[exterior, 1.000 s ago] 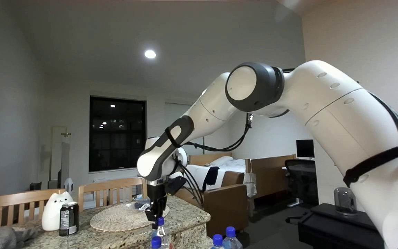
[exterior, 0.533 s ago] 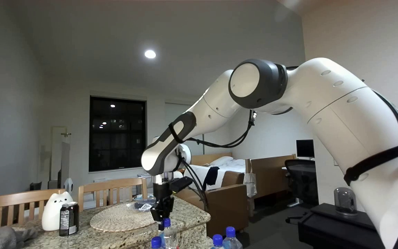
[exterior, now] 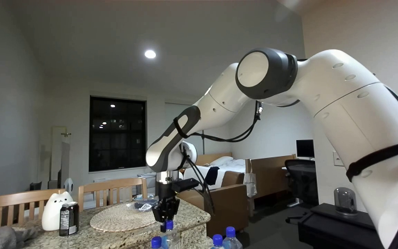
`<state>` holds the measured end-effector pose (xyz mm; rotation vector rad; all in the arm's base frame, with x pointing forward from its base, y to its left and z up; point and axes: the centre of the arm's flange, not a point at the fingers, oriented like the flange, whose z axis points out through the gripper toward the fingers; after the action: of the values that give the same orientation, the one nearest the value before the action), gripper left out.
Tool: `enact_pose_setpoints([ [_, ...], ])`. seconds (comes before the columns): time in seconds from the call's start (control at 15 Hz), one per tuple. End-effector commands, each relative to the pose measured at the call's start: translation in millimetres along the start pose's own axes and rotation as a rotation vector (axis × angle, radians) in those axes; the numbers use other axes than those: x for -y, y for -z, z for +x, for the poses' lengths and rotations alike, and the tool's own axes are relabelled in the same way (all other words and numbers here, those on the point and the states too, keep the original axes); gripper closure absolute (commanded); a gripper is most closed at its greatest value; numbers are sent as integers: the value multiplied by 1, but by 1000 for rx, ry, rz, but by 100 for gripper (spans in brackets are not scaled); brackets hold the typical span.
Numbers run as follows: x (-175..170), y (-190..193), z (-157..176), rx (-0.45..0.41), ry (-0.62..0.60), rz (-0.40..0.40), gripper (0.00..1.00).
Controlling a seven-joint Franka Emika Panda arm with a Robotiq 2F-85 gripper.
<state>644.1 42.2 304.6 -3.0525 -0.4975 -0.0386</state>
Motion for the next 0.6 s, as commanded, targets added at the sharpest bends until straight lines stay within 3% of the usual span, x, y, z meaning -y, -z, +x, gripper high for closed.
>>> enact_pose_setpoints([
  [0.0, 3, 20, -28, -31, -90, -27, 86],
  [0.2, 4, 23, -33, -49, -114, -57, 86],
  [0.33, 5, 24, -35, -62, -119, -69, 41],
  [0.4, 6, 23, -35, -62, -119, -70, 41],
  [0.53, 7, 19, -35, -51, -123, -61, 31],
])
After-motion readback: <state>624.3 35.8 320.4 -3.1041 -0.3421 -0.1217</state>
